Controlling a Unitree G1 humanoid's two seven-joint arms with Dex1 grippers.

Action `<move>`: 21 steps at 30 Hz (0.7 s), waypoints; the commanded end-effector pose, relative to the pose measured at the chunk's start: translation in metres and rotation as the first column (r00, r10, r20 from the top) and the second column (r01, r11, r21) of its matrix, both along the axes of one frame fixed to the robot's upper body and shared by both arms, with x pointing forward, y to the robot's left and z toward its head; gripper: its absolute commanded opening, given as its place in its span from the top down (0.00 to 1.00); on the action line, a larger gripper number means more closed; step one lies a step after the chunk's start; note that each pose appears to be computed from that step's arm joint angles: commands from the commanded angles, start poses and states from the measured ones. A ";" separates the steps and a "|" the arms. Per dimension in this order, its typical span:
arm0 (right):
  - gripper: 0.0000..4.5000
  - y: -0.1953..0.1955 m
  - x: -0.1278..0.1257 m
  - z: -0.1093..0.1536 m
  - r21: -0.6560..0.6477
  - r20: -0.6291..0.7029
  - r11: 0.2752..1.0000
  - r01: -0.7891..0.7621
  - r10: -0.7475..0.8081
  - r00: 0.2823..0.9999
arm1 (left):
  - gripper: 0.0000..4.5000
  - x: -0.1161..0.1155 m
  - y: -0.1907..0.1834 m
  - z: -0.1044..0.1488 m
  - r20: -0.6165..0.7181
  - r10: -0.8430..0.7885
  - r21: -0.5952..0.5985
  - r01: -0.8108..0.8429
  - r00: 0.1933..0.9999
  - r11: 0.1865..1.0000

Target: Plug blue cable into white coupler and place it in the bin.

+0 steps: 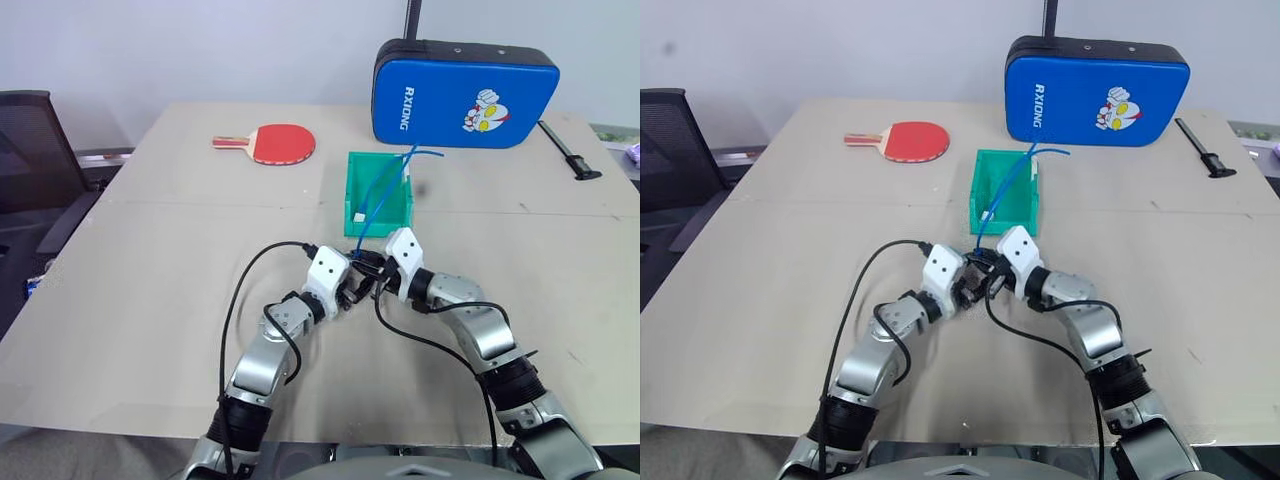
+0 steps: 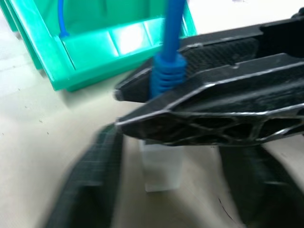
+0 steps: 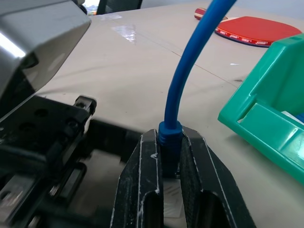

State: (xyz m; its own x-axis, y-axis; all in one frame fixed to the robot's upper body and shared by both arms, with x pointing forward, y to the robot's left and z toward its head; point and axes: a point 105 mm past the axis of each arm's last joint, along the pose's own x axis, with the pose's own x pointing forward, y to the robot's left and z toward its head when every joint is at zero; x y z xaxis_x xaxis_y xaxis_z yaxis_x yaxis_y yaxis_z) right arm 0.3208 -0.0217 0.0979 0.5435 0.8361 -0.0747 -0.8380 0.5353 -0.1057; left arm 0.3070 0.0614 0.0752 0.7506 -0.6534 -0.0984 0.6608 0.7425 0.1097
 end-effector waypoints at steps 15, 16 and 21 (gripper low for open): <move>1.00 -0.022 0.064 0.131 0.217 -0.044 0.973 0.072 -0.064 0.997 | 0.31 -0.035 0.056 0.099 -0.017 -0.048 -0.087 0.046 0.999 0.995; 1.00 -0.023 0.072 0.127 0.208 -0.089 0.974 0.086 -0.068 0.994 | 0.31 -0.033 0.057 0.102 -0.031 -0.045 -0.076 0.043 0.999 0.996; 1.00 -0.022 0.102 0.114 0.217 -0.290 0.966 0.143 -0.076 0.954 | 0.31 -0.029 0.050 0.115 -0.021 -0.054 -0.031 0.054 0.998 0.998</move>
